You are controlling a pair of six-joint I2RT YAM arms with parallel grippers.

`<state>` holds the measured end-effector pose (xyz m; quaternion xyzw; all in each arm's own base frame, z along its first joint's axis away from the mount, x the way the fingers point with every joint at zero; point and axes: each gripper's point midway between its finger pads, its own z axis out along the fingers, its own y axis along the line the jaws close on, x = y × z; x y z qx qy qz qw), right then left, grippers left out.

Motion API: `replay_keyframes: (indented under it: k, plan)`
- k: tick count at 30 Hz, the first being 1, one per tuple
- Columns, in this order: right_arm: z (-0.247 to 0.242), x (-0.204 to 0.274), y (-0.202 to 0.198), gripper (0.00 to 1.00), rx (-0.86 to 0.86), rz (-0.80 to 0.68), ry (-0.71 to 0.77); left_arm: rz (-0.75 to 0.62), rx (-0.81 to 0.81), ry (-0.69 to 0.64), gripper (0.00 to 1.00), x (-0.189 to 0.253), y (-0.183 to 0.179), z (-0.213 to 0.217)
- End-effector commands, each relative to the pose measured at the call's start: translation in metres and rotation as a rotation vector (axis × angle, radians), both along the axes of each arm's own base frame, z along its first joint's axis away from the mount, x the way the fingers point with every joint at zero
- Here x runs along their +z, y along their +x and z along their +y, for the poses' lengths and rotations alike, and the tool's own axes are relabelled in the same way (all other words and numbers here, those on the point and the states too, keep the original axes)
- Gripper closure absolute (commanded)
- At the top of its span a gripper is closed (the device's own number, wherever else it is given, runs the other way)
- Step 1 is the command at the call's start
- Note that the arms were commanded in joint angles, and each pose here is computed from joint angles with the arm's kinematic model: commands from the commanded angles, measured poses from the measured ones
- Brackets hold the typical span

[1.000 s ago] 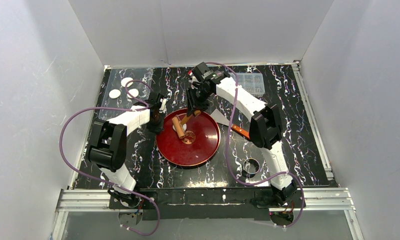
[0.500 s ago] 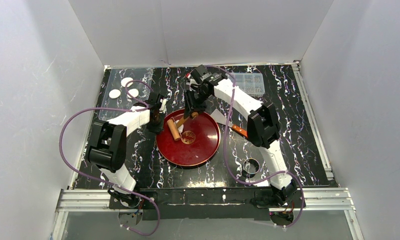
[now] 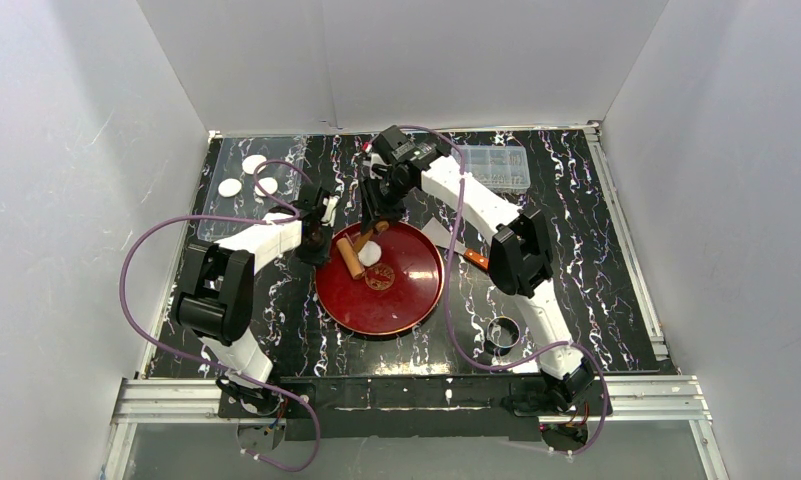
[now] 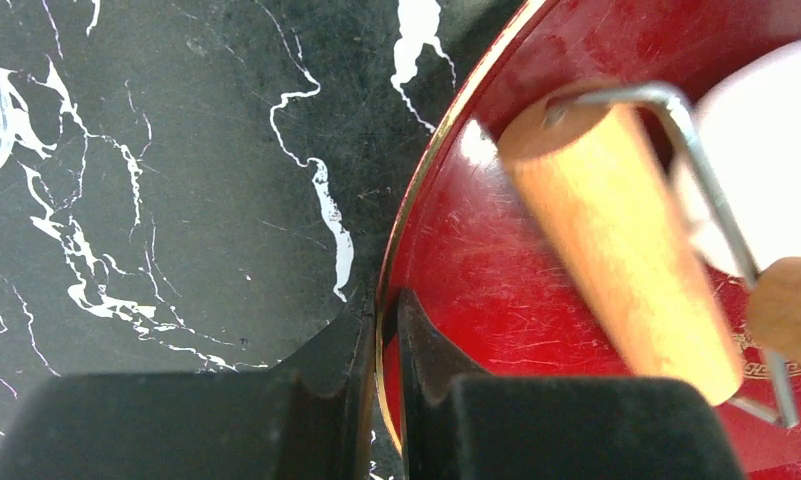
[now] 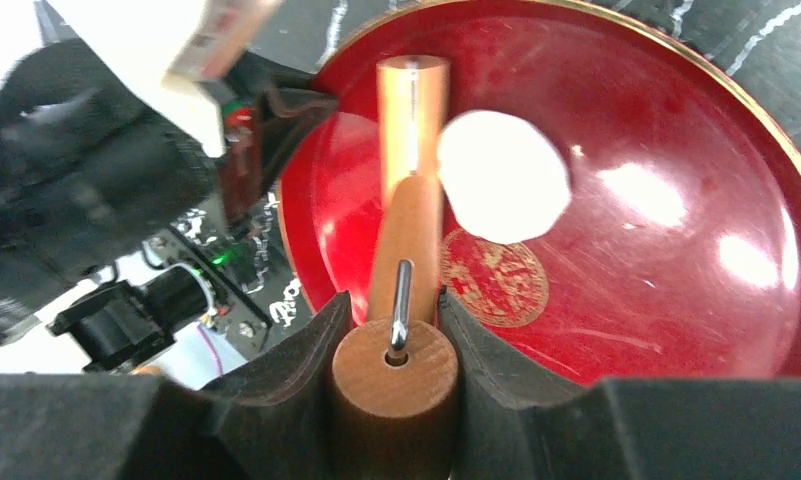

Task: Roll out the dumpling wrappers from the dough
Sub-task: Flatten out the dough on the work surface.

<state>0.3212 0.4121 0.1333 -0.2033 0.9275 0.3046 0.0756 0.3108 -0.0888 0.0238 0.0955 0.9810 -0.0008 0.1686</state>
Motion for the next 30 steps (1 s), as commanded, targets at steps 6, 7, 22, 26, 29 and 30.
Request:
replay_keyframes:
  k: [6, 7, 22, 26, 29, 30]
  plan:
    - [0.016, 0.127, -0.007, 0.99, 0.034, -0.016, 0.379, 0.053, -0.041, 0.031, 1.0, -0.008, -0.02, 0.001]
    - [0.011, 0.127, -0.004, 0.99, 0.021, -0.02, 0.375, 0.053, -0.043, 0.031, 1.0, -0.009, -0.021, 0.0]
    - [-0.054, -0.009, 0.013, 0.99, -0.07, 0.036, -0.084, 0.035, -0.068, 0.043, 1.0, -0.007, -0.02, -0.001]
    - [-0.076, -0.017, 0.004, 0.99, -0.076, 0.014, -0.123, 0.041, -0.068, 0.05, 1.0, -0.009, -0.02, 0.0]
    - [-0.093, -0.015, -0.006, 0.99, -0.071, 0.06, -0.155, 0.036, -0.07, 0.05, 1.0, -0.008, -0.018, -0.001]
    - [-0.096, -0.011, -0.007, 0.99, -0.069, 0.066, -0.153, 0.037, -0.072, 0.05, 1.0, -0.008, -0.018, -0.001]
